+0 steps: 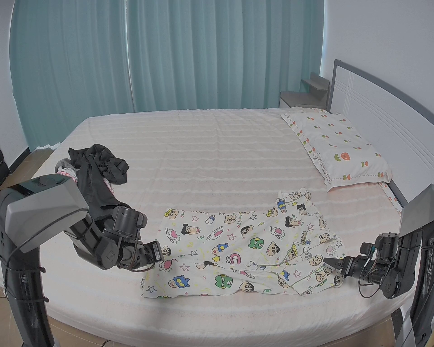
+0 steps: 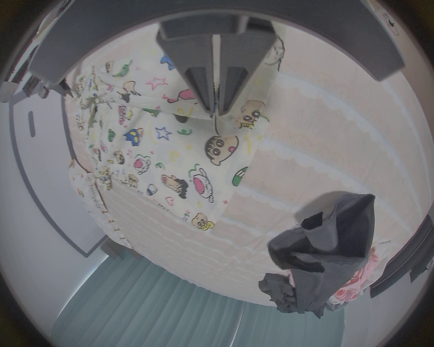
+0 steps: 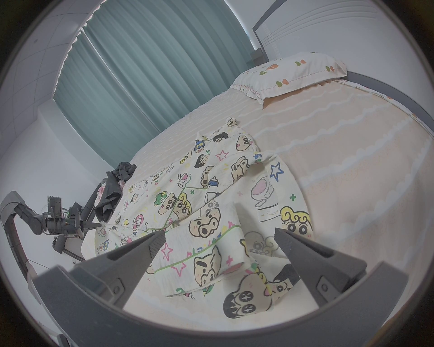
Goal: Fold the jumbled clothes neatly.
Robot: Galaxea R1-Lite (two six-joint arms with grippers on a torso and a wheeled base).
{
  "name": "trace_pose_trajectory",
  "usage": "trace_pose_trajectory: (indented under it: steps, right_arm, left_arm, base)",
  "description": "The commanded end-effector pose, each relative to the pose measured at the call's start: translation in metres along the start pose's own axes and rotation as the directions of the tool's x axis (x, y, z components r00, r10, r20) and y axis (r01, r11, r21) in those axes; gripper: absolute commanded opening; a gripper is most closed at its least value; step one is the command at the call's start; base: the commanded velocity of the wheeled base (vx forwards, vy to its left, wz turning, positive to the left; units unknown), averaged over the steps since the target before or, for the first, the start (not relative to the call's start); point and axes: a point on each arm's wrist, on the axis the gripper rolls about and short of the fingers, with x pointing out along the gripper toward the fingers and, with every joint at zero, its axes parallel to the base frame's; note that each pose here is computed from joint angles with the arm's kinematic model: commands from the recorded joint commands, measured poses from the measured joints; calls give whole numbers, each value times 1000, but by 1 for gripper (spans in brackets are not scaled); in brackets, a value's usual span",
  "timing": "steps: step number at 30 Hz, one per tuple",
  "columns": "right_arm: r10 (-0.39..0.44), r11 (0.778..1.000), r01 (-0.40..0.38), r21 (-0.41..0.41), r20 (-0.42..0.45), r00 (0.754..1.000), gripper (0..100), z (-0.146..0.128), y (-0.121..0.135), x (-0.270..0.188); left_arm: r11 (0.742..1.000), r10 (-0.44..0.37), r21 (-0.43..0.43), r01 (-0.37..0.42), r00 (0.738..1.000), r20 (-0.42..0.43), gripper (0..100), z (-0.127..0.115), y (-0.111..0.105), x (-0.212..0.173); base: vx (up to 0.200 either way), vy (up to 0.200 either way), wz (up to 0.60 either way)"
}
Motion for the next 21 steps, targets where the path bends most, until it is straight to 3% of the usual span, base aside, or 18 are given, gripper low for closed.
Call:
trace_pose_trajectory:
  steps: [1, 11, 12, 21]
  right_arm:
    - [3, 1000, -3, -6, 13, 1000, 100, 1, 0, 0]
    - [3, 1000, -3, -7, 13, 1000, 100, 1, 0, 0]
    - [3, 1000, -3, -7, 15, 1000, 100, 1, 0, 0]
    - [2, 1000, -2, -8, 15, 1000, 100, 1, 1, 0]
  left_arm:
    - [999, 33, 1, -33, 999, -37, 0, -9, 5, 20]
    - [999, 36, 0, -36, 999, -15, 0, -4, 2, 24]
    - [999, 36, 0, -36, 999, -15, 100, -4, 2, 24]
    - [998, 53, -30, -53, 999, -7, 100, -4, 10, 11]
  base:
    - [0, 0, 0]
    - [0, 0, 0]
    - [0, 0, 0]
    - [0, 0, 0]
